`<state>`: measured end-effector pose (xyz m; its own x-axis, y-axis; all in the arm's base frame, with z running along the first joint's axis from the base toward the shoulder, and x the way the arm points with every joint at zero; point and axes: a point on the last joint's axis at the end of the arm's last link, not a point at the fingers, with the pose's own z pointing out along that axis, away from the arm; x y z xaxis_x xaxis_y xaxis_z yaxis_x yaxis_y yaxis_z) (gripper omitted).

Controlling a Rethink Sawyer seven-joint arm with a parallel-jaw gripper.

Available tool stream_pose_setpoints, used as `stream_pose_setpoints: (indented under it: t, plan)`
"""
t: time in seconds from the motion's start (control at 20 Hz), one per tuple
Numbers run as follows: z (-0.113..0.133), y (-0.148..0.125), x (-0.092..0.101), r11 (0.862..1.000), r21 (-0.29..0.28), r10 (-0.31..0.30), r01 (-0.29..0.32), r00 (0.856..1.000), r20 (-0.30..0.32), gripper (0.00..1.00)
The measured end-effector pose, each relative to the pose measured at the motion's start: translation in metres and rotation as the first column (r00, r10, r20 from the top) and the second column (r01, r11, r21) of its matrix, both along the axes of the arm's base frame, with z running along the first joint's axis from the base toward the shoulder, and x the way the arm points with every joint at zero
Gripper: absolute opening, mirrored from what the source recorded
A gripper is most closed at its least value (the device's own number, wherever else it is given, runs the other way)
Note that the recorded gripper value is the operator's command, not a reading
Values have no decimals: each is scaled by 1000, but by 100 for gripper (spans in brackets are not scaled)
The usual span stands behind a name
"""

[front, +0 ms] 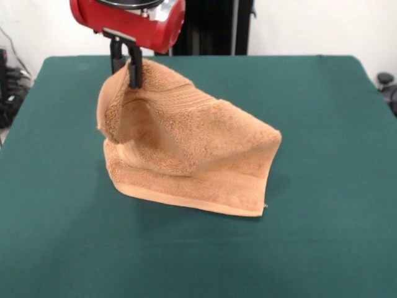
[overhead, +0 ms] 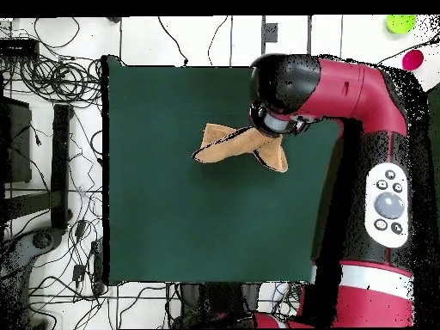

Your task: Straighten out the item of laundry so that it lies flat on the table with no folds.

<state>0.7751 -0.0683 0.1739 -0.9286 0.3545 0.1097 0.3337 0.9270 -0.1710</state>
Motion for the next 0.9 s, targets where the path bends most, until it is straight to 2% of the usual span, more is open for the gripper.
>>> stream_pose_setpoints:
  t: [0.4, 0.9]
  plan:
    - [-16, -8, -15, 1000, 16, -13, 13, 1000, -11, 0]
    - [-21, -4, -20, 1000, 25, -10, 11, 1000, -27, 0]
